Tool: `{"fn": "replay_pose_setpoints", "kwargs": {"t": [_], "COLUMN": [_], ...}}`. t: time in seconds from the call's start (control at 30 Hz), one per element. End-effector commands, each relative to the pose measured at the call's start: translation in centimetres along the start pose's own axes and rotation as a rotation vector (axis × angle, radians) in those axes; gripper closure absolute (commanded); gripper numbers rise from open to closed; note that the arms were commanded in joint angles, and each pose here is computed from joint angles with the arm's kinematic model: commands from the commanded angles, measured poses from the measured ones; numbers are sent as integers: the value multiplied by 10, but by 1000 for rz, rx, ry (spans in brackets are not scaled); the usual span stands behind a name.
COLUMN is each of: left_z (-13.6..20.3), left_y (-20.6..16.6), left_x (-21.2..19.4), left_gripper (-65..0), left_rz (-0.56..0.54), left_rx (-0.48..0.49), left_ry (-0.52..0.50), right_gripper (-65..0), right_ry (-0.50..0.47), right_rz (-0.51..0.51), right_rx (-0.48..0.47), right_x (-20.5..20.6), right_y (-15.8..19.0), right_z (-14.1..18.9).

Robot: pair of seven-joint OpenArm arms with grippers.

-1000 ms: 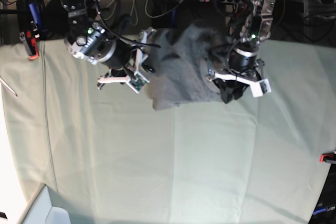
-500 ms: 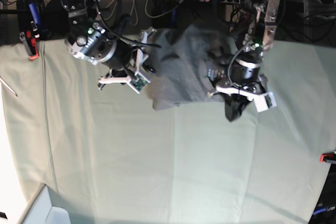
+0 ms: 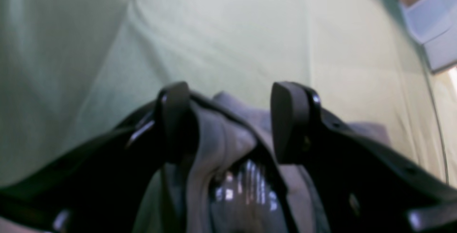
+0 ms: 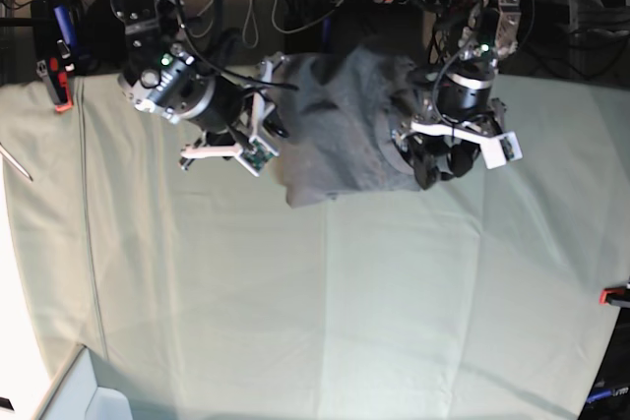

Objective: Layout the t-shirt on the table in an organized manner, then fold the t-shirt properly
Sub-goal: 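Grasp the folded bundle's edge with the left gripper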

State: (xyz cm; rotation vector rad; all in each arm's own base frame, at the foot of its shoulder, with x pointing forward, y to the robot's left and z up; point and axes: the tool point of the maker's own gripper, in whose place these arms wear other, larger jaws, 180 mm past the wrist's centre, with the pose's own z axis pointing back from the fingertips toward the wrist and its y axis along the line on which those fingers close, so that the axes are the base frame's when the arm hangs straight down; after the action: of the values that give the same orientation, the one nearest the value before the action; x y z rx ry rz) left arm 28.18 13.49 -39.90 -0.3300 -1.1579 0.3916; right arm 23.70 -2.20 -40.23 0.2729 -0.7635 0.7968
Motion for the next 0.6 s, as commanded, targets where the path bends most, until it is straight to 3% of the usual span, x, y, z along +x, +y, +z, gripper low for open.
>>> {"fn": "replay_pose_setpoints", "kwargs": {"t": [0.0,0.47,0.57], "left_z": [-2,4,-5], "left_y": [-7,12,15], "left_x": [14,-15,-18], "left_gripper": [-356,-355,-302], "left_rz": [-1,-2,-4], "left_rx": [-25,24,31], "left_ry": [-52,21,30], "right_gripper": [-131,-131,-131], "right_ry": [-52,-51,-51], "right_rz": [6,7,7], "right_rx": [-3,-4,-4], "right_x": [15,15,15], "right_y": [-2,-3,-3], "right_z": [2,2,2]}}
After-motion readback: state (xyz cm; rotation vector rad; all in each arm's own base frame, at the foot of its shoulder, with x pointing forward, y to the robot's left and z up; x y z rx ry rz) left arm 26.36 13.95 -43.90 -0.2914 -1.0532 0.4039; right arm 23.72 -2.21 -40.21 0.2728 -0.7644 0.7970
